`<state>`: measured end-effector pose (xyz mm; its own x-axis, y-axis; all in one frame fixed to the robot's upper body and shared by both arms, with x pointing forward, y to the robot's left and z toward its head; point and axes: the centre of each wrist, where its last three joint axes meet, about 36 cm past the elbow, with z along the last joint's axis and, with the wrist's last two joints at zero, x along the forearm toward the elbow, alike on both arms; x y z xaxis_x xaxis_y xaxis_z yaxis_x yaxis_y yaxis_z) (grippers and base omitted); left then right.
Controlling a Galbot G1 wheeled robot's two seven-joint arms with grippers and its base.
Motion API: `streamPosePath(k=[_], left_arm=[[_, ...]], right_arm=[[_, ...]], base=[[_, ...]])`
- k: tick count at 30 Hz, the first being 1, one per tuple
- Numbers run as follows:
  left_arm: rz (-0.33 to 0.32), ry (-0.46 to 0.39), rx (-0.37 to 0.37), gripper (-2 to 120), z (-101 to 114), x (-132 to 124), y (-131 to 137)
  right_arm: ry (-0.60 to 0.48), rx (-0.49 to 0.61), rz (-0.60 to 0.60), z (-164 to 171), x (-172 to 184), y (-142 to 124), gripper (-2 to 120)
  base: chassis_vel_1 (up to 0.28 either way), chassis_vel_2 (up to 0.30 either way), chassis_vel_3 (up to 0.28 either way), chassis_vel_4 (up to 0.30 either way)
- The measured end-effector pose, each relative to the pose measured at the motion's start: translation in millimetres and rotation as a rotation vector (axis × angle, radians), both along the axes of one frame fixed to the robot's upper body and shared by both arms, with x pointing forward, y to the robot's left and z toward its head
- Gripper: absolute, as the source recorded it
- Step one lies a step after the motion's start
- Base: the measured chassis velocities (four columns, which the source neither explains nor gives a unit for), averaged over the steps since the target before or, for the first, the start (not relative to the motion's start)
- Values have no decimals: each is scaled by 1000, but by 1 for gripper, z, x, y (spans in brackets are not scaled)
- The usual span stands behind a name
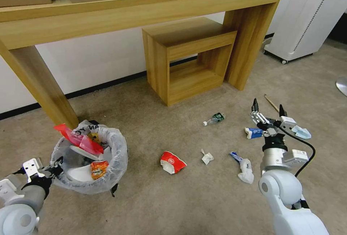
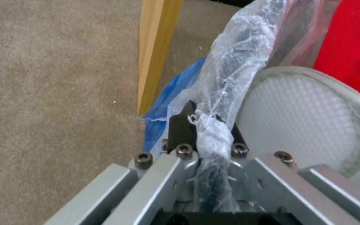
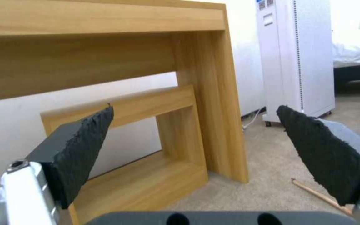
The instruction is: Pick up the trash bin and place the garbage on the floor into it.
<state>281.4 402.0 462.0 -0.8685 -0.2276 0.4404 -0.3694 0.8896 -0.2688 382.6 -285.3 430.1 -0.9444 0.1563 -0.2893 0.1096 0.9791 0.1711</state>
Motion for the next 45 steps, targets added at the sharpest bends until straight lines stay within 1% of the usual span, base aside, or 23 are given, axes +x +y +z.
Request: streamPosePath(k=[7, 12, 14, 15, 18, 19, 21, 23, 25, 27, 30, 37, 45], left_arm=[[-18, 2, -2, 1, 6, -3, -5], [-33, 21, 0, 1, 12, -7, -11], [-52, 44, 4, 1, 16, -11, -16], [-52, 44, 4, 1, 16, -11, -16], [-86, 71, 11, 1, 16, -15, -23], [-86, 71, 11, 1, 16, -15, -23], [-126, 93, 11, 1, 15, -17, -28], [-135, 97, 11, 1, 15, -17, -28], [-159, 106, 11, 1, 16, -16, -28], [-164, 108, 10, 1, 16, -16, -28], [-191, 131, 4, 1, 17, -16, -26], [-188, 141, 7, 1, 16, -13, -18], [-178, 137, 0, 1, 15, -13, -18]], right_arm=[[1, -3, 6, 1, 0, 1, 100], [3, 1, 9, 2, -1, 1, 100], [5, 5, 8, 2, 0, 0, 100], [5, 5, 8, 2, 0, 0, 100], [6, 9, 4, 2, 1, -1, 100], [6, 9, 4, 2, 1, -1, 100], [4, 11, 11, 1, 1, -1, 100], [3, 11, 13, 1, 1, -1, 100], [-6, 12, 29, -1, 0, -1, 100], [-6, 13, 31, -2, 0, -1, 100], [-3, 15, 31, -4, -3, -1, 100], [10, 10, 29, -7, -5, 0, 100], [17, 9, 33, -11, -5, 3, 100]], base=[[0, 0, 0, 0], [0, 0, 0, 0], [0, 0, 0, 0], [0, 0, 0, 0], [0, 0, 0, 0], [0, 0, 0, 0], [0, 0, 0, 0], [0, 0, 0, 0], [0, 0, 0, 0], [0, 0, 0, 0], [0, 0, 0, 0], [0, 0, 0, 0], [-38, 36, 29, -31]])
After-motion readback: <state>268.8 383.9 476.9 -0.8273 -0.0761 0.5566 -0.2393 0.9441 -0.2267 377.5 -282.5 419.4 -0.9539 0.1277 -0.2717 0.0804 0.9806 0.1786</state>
